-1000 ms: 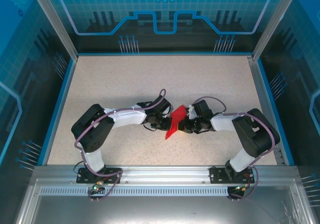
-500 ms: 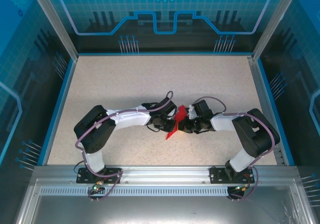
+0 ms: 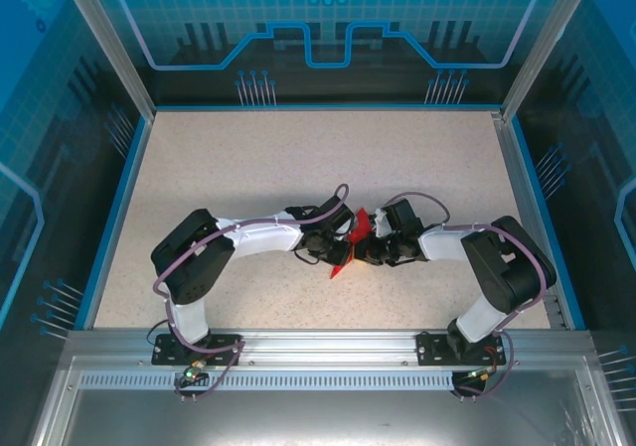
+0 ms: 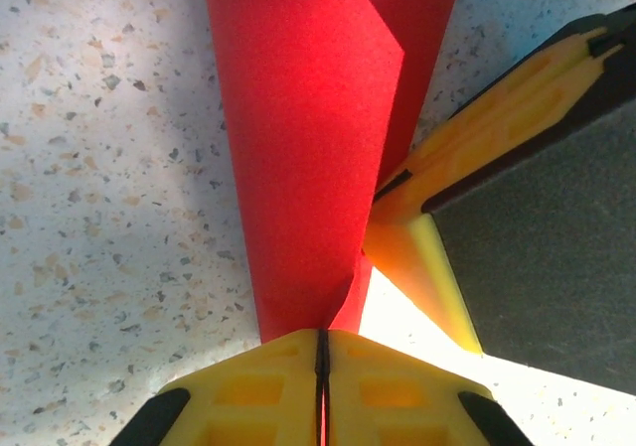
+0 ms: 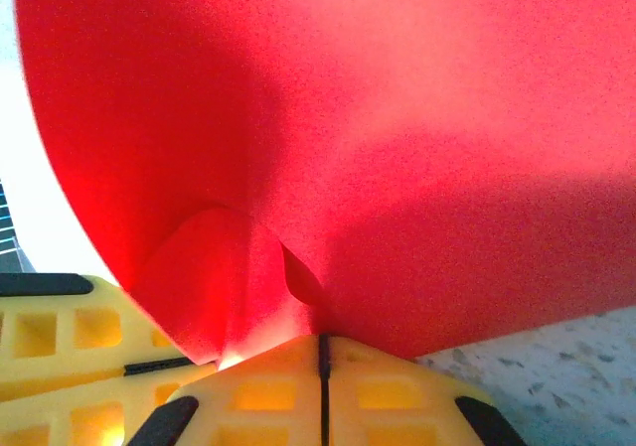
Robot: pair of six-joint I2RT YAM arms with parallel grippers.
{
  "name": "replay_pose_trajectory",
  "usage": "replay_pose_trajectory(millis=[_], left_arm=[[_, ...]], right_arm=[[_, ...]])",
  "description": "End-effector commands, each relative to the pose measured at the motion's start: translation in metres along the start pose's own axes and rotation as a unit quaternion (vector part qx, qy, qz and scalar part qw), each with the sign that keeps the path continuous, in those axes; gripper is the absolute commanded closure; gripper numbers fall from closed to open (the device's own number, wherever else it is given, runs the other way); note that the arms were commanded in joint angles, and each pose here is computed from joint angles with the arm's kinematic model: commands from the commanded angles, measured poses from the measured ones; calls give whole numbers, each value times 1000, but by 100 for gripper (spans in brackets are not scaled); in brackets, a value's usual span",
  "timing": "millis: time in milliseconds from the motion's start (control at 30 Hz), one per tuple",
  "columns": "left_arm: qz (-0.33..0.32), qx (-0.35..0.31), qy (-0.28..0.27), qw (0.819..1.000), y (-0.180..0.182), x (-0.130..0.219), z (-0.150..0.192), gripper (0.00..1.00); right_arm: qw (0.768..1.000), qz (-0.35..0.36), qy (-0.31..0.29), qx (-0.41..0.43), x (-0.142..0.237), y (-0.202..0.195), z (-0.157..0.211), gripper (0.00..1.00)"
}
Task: Fold a paper plane with a square sheet of paper (pick it up from the middle)
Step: Fold the wing for the fifth time at the center of the table.
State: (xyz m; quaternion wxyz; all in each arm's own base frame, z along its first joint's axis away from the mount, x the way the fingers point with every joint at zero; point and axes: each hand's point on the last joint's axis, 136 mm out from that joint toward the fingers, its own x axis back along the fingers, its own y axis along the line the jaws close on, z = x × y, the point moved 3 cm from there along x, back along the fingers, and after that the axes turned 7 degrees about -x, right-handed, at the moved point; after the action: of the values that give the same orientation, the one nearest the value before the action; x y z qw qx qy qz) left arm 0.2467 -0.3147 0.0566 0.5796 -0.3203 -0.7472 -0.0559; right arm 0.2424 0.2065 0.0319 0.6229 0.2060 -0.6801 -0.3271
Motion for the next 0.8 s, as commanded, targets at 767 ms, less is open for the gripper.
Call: replay_pose_trajectory(millis=[767], left_arm=[[12,-2,16,1000,2,-16,7,90]], right_arm=[[996,-78,-50,8,31,14,-9,84]])
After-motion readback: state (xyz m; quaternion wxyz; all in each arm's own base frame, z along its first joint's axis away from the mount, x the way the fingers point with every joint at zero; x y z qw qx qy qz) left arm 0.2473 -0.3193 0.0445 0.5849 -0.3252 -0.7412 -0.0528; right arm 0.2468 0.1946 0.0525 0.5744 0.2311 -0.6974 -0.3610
